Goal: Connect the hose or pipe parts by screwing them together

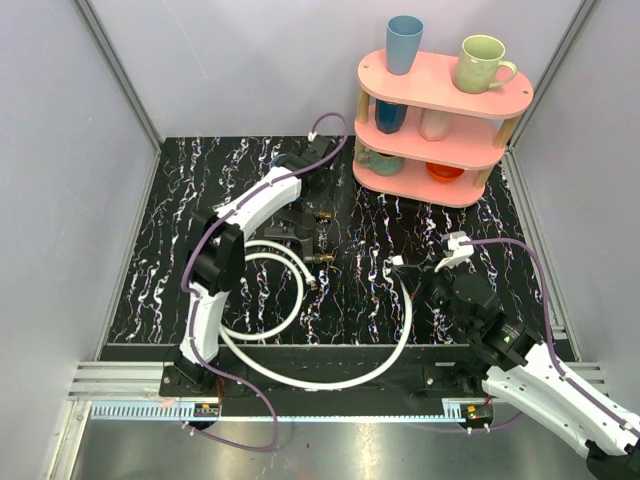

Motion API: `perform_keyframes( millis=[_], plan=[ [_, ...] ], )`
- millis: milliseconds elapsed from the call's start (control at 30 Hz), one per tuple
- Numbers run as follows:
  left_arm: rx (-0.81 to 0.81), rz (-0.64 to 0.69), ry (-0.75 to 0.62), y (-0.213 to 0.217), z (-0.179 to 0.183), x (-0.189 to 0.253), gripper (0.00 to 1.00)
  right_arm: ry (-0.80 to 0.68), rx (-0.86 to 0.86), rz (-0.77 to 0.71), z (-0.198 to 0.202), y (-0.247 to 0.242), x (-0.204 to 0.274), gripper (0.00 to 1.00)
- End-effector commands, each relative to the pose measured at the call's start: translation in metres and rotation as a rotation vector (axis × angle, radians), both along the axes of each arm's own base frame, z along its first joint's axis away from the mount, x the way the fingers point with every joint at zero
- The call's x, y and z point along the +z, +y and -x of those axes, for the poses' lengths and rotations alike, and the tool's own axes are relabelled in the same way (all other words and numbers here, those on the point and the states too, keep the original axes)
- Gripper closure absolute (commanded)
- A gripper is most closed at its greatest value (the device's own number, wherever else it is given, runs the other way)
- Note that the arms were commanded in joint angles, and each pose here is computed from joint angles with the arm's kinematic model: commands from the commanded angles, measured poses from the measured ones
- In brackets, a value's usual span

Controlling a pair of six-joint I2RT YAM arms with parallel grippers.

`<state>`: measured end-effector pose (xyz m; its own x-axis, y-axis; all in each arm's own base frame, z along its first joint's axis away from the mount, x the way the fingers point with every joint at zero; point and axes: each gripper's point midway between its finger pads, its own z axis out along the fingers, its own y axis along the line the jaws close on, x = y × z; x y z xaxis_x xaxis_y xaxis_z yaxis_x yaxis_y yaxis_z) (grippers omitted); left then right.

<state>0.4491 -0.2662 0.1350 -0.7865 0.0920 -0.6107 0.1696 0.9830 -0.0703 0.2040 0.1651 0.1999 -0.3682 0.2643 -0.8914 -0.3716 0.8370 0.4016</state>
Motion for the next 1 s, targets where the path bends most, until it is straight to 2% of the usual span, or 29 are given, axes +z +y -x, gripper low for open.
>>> perform_keyframes(
  millis=[0, 300, 667, 967],
  plan=[
    [0.079, -0.035, -0.028, 0.004, -0.008, 0.004, 0.28, -0.058, 0.011, -0.049, 0.002, 0.001, 0.032, 1.0],
    [0.066, -0.084, 0.059, 0.009, 0.007, -0.041, 0.33, -0.068, 0.002, -0.051, 0.001, -0.002, 0.034, 1.0],
    [0.066, -0.14, 0.124, 0.014, 0.012, -0.078, 0.34, -0.069, 0.0, -0.059, 0.003, -0.003, 0.033, 1.0],
    [0.161, -0.2, 0.12, 0.038, 0.012, -0.081, 0.41, -0.073, 0.006, -0.072, 0.004, -0.002, 0.036, 1.0]
  ],
)
